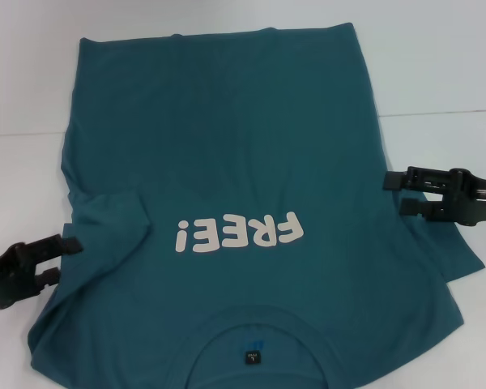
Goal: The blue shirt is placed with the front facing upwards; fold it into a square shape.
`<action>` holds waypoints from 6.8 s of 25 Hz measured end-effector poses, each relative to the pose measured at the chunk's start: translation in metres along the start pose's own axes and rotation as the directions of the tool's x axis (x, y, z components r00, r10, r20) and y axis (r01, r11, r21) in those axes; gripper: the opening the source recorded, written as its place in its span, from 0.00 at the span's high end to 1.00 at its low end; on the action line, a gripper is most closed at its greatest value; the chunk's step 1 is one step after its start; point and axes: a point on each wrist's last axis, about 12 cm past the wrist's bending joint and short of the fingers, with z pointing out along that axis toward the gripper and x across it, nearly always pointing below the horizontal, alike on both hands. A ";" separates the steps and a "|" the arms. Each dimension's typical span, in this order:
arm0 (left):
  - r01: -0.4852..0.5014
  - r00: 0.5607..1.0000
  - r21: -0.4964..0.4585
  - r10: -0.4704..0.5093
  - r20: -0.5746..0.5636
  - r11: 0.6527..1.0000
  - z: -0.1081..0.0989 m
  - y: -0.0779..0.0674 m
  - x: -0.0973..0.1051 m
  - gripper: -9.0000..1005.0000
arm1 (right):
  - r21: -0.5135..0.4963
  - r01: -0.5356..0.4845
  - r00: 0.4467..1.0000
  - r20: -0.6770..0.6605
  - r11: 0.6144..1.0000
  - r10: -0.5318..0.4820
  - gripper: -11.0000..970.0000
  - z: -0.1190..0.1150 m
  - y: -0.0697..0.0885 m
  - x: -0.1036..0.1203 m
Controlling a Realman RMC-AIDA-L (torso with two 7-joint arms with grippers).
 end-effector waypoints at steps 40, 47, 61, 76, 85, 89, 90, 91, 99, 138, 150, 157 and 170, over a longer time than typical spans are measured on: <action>0.057 0.998 -0.059 -0.055 0.027 0.997 0.019 0.000 -0.016 0.24 | -0.005 -0.002 1.000 -0.003 1.000 0.002 0.06 -0.002 -0.001 0.002; 0.049 0.999 -0.053 -0.049 0.017 0.997 0.025 -0.005 -0.016 0.24 | -0.006 -0.001 1.000 0.004 1.000 0.001 0.06 -0.003 -0.001 0.002; 0.022 0.996 0.028 -0.019 -0.084 0.999 0.032 -0.013 0.007 0.24 | -0.008 0.000 1.000 0.004 1.000 0.000 0.06 -0.004 -0.001 0.002; -0.063 0.989 0.176 0.085 -0.120 0.982 0.020 -0.023 0.029 0.24 | -0.007 -0.003 1.000 0.005 1.000 0.003 0.06 -0.004 -0.001 0.002; -0.554 0.798 0.420 0.603 0.020 0.719 -0.012 -0.027 0.046 0.24 | -0.003 0.027 1.000 0.008 1.000 -0.027 0.06 -0.005 -0.001 0.000; -0.705 0.674 0.433 0.720 0.163 0.562 -0.015 -0.023 0.068 0.24 | -0.003 0.041 0.999 0.018 0.999 -0.041 0.06 -0.006 -0.001 -0.001; -0.721 0.660 0.427 0.727 0.188 0.545 -0.016 -0.022 0.070 0.24 | -0.002 0.045 0.999 0.025 0.999 -0.045 0.06 -0.007 -0.001 -0.001; -0.727 0.657 0.424 0.728 0.199 0.540 -0.016 -0.022 0.071 0.24 | -0.003 0.048 0.998 0.033 0.999 -0.048 0.06 -0.007 -0.002 -0.002; -0.650 0.750 0.424 0.622 0.225 0.631 -0.022 -0.022 0.063 0.24 | 0.022 -0.029 0.991 0.129 0.999 0.025 0.06 -0.038 -0.009 -0.015; -0.622 0.781 0.445 0.551 0.293 0.645 -0.018 -0.031 0.057 0.24 | 0.419 0.007 1.000 -0.011 0.908 -0.003 0.06 -0.029 -0.018 -0.050; -0.621 0.783 0.443 0.539 0.311 0.647 -0.018 -0.031 0.057 0.24 | 0.446 0.075 0.997 -0.034 0.892 -0.067 0.06 -0.018 -0.027 -0.044; -0.623 0.782 0.437 0.540 0.313 0.649 -0.017 -0.031 0.056 0.24 | 0.466 0.059 0.998 -0.017 0.883 -0.057 0.06 -0.012 -0.033 -0.040; -0.623 0.782 0.425 0.534 0.321 0.657 -0.018 -0.029 0.055 0.24 | 0.468 0.048 0.998 0.008 0.883 -0.059 0.06 -0.001 -0.033 -0.038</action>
